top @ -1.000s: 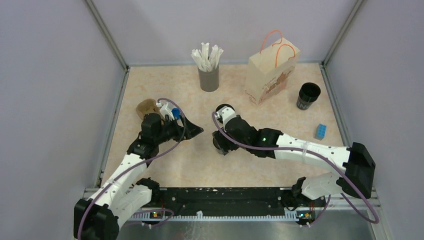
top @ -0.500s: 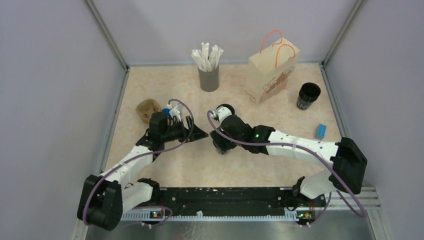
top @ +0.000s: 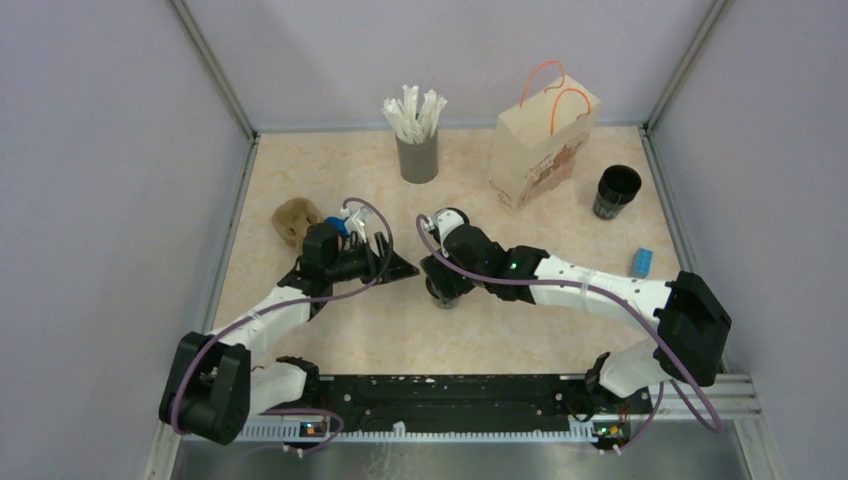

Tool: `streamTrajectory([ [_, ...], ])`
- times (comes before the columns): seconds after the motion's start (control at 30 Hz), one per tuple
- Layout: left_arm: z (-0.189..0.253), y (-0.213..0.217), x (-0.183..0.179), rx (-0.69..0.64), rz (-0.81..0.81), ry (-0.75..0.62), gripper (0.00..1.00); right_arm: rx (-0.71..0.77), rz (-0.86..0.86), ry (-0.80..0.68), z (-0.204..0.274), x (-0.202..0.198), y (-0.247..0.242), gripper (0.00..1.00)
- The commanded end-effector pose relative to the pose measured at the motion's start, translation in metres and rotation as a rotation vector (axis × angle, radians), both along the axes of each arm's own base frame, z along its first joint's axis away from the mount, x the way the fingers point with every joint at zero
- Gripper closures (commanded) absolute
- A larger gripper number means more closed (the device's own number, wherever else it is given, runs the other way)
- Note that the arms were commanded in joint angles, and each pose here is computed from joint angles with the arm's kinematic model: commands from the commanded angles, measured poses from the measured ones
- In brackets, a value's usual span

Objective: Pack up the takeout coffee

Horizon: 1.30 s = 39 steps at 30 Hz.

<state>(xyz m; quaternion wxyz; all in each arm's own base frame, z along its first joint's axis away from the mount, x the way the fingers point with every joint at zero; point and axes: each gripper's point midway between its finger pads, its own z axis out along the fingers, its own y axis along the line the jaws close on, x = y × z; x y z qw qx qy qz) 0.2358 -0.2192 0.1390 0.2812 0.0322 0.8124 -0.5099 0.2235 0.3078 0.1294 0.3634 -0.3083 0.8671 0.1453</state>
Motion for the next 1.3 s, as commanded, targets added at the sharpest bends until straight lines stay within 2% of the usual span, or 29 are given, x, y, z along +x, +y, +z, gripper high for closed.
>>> streamTrajectory([
  [0.0, 0.002, -0.004, 0.001, -0.029, -0.037, -0.039, 0.26, 0.047, 0.011, -0.018, 0.011, 0.007, 0.011, 0.19],
  [0.37, -0.008, -0.009, 0.003, -0.026, -0.052, -0.015, 0.26, 0.008, 0.013, 0.019, -0.012, 0.006, 0.011, 0.19],
  [0.8, -0.022, -0.028, 0.002, -0.018, -0.14, -0.006, 0.32, -0.008, 0.012, 0.036, -0.02, 0.003, 0.009, 0.19],
  [1.27, -0.061, -0.01, 0.014, 0.154, -0.001, 0.065, 0.54, -0.006, 0.005, 0.074, -0.043, -0.004, -0.002, 0.19],
])
